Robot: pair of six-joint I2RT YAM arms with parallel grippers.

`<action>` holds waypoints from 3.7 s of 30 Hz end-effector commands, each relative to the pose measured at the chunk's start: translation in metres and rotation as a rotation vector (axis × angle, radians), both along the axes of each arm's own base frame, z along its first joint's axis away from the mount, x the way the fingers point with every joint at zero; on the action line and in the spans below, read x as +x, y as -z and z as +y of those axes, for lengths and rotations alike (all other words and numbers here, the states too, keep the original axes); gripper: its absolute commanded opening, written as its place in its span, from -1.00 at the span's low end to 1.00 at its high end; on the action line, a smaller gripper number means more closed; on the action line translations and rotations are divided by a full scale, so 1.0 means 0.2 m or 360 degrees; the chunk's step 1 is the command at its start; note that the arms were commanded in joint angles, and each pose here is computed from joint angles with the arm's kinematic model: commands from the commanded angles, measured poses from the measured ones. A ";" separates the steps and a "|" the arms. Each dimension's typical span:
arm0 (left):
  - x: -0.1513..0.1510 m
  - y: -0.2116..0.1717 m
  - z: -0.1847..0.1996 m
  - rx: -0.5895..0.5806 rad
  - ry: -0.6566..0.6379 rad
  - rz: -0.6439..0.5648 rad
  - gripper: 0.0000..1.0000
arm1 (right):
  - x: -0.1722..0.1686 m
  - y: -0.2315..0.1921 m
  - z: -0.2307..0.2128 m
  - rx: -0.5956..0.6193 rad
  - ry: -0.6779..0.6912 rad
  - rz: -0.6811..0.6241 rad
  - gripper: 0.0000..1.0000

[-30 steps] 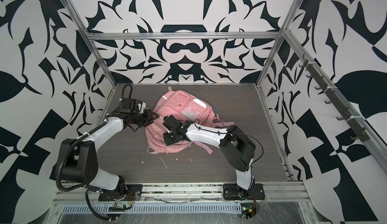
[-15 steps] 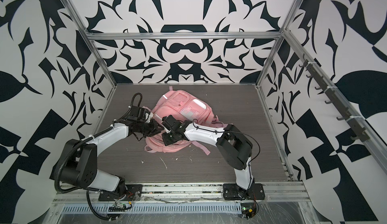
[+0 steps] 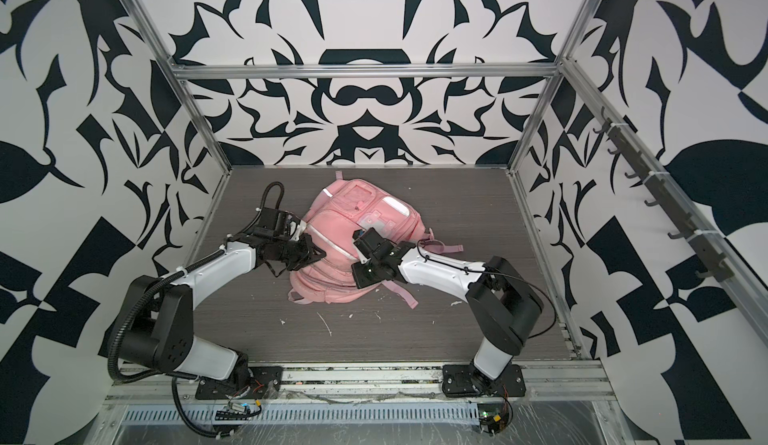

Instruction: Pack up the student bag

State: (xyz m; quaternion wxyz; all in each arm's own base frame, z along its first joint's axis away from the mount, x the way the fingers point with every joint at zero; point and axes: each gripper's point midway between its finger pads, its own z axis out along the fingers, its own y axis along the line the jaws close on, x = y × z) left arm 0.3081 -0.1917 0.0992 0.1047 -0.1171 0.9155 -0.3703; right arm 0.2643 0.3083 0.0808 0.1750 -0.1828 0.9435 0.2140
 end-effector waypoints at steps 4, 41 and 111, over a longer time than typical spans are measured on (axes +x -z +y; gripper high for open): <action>0.02 -0.01 0.09 0.0108 -0.0058 -0.0081 -0.93 | 0.17 -0.03 -0.26 -0.0101 0.0192 -0.0028 -1.00; 0.19 0.06 -0.23 0.0034 0.0033 -0.0047 -0.73 | 0.56 -0.04 -0.35 0.0034 0.0378 -0.0048 0.16; 0.42 0.05 0.89 0.1167 -0.0361 -0.1557 0.99 | 0.58 -0.04 -1.48 -0.0330 0.0922 -0.1388 0.99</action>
